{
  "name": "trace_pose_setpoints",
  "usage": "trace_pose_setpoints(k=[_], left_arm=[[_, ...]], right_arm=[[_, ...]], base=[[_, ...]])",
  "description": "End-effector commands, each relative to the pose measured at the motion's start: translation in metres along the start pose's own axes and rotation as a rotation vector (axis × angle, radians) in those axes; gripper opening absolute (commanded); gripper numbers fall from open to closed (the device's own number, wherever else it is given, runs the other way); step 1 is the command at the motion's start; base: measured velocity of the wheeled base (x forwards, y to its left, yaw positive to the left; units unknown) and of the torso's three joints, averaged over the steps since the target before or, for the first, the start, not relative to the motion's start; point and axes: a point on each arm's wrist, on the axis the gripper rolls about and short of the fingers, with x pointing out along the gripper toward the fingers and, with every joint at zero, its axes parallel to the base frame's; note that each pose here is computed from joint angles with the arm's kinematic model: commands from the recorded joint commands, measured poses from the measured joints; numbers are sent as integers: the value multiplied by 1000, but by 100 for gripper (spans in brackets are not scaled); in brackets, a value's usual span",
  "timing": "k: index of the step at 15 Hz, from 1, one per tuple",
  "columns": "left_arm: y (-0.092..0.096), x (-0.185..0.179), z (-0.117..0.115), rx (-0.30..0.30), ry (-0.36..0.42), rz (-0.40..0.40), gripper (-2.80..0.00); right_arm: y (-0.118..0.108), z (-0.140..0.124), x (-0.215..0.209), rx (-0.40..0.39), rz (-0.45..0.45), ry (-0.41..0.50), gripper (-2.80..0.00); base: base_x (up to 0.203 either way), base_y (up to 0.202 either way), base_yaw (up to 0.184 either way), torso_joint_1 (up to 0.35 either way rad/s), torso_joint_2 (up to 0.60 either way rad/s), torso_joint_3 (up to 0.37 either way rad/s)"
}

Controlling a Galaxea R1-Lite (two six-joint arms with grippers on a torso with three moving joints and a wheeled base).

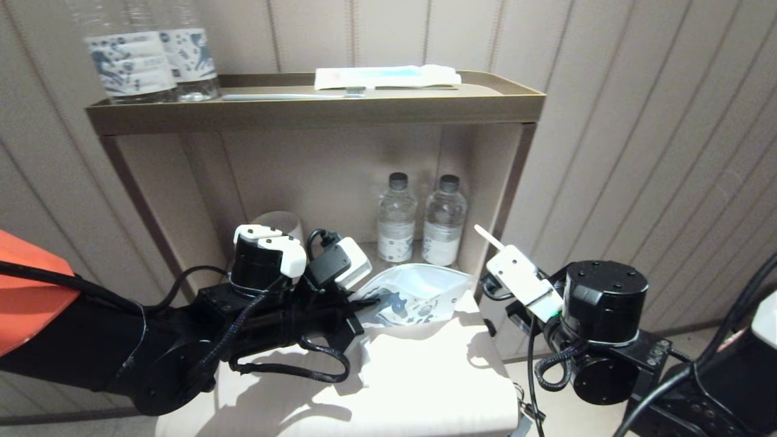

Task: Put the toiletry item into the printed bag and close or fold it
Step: Place the comb into the storage bag

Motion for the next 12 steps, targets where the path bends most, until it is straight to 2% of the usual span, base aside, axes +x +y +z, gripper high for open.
trace_pose_setpoints(k=[1,6,9,12], left_arm=[[0,-4,4,4,-16,4,-280],[0,-8,7,6,-30,7,-280],[0,-10,9,3,-34,9,-280],[1,-14,12,5,-47,14,-280]], right_arm=[[-13,15,-11,46,-17,-59,-280],[-18,26,-23,82,21,-80,-280],[-16,27,-22,91,24,-82,-280],[-17,40,-19,187,24,-121,-280]], base=[[3,10,-206,1,6,-1],[0,9,-174,3,1,3],[0,1,-18,-1,-1,2],[0,0,0,0,0,0]])
